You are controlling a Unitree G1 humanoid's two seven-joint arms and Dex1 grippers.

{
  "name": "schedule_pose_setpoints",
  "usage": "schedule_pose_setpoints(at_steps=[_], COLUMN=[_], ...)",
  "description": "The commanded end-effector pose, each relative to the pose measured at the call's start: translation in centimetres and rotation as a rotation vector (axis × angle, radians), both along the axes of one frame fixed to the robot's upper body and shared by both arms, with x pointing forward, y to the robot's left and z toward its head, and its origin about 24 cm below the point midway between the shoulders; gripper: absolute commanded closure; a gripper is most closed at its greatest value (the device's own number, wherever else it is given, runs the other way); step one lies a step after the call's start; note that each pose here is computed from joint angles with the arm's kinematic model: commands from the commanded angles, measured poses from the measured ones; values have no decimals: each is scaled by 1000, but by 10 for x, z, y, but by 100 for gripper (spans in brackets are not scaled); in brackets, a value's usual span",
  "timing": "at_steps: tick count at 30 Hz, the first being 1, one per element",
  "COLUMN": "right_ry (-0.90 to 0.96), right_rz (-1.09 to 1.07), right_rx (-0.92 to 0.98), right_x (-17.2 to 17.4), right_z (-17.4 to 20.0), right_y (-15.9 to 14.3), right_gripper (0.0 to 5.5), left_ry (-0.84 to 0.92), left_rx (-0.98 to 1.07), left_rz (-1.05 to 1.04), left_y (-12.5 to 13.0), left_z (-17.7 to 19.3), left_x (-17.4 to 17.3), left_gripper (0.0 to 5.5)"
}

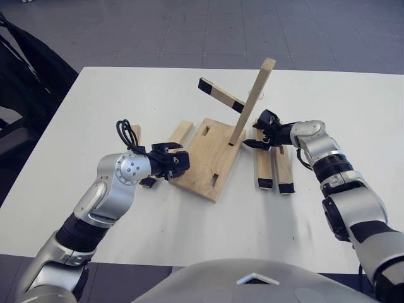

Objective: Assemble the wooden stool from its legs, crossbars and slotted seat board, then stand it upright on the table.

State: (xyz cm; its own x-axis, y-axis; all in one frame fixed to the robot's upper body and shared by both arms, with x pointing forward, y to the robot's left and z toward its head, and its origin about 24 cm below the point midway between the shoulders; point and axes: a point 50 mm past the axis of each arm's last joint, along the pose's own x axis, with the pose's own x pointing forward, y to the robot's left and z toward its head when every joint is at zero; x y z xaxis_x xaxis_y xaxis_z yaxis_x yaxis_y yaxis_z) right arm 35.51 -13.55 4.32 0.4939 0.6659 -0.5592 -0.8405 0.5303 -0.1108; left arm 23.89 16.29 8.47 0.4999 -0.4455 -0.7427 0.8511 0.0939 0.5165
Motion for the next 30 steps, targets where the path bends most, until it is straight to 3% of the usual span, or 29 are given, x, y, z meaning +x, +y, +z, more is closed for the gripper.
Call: schedule_pose_setpoints(at_steps=[1, 4, 9, 12, 14, 17, 19, 23, 30], right_ry=[-39, -50, -71, -171, -280, -398, -419, -341, -300], right_rz=[-63, -116, -290, -436, -522, -491, -403, -263, -227], right_rx=[65, 67, 72, 236, 424, 669, 754, 761, 740], right_x=[16, 21, 30, 47, 60, 68, 66, 61, 60], right_z=[15, 18, 29, 71, 121, 197, 228, 227, 215], right_y=[21, 21, -10, -27, -31, -14, 8, 54, 74], right_gripper=[180, 180, 180, 180, 180, 180, 180, 180, 180], left_ry=[65, 62, 91, 99, 86, 70, 67, 77, 82], left_rx=[-52, -40, 5, -3, -20, -33, -34, -38, -37], left_rz=[-74, -79, -34, -23, -25, -29, -30, -37, -40], left_y=[-22, -22, -6, -4, -8, -12, -12, -14, -15], left_z=[2, 4, -6, -8, -6, -5, -5, -8, -11], left_x=[1, 6, 0, -4, -3, 0, 0, -4, -6], left_gripper=[210, 210, 210, 210, 210, 210, 210, 210, 210])
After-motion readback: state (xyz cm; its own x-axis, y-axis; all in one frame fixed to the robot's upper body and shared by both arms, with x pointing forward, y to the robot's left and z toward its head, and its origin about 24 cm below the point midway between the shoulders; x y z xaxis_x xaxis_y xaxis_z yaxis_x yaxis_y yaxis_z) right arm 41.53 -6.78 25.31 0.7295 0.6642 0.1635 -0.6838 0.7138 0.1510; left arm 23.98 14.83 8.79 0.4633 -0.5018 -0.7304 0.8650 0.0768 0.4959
